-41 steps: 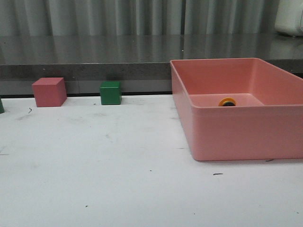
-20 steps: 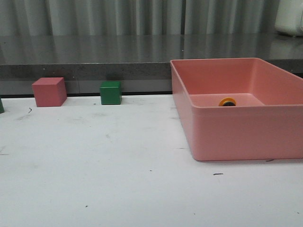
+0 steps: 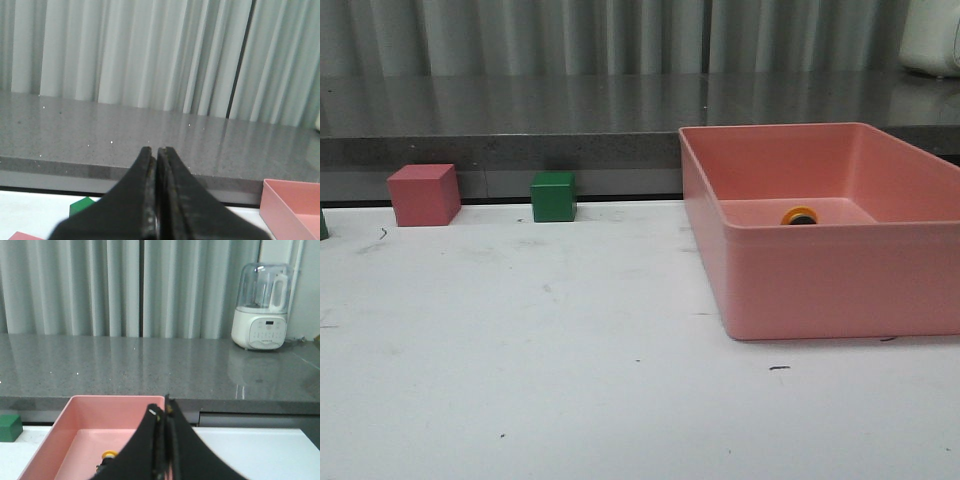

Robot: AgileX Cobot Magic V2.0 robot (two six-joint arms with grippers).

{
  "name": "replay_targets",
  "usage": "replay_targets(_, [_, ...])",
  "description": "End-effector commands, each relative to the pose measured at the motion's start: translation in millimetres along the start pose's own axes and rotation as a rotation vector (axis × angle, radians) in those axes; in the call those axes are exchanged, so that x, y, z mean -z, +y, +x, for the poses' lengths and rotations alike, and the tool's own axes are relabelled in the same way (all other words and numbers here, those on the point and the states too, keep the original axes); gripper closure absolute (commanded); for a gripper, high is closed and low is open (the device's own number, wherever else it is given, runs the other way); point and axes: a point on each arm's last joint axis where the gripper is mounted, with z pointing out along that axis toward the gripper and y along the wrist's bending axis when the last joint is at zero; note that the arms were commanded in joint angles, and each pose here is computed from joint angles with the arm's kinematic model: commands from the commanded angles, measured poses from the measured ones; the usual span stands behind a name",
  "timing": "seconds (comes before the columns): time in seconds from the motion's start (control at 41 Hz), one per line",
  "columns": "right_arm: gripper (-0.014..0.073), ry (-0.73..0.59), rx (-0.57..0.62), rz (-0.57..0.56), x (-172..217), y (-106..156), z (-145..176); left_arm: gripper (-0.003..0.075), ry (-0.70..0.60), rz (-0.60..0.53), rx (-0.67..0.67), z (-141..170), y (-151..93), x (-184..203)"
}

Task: Place and stand button with both arms

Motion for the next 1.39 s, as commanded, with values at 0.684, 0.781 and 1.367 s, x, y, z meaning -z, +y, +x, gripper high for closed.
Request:
replay_targets(0.684, [0.0662,0.284,0.013,0.023,-46,0,-5,0.074,0.219,-0.019,0.011,-12,-1,-63])
replay_targets(0.781, [0.0662,0.282,0.013,0.023,-46,0,-6,0.074,0.219,-0.019,0.011,-12,-1,-63])
replay_targets(1.367, [0.0087,0.28,0.044,0.037,-46,-2,-6,0.0099,0.239,-0.043,-0.05,-10,2,-62])
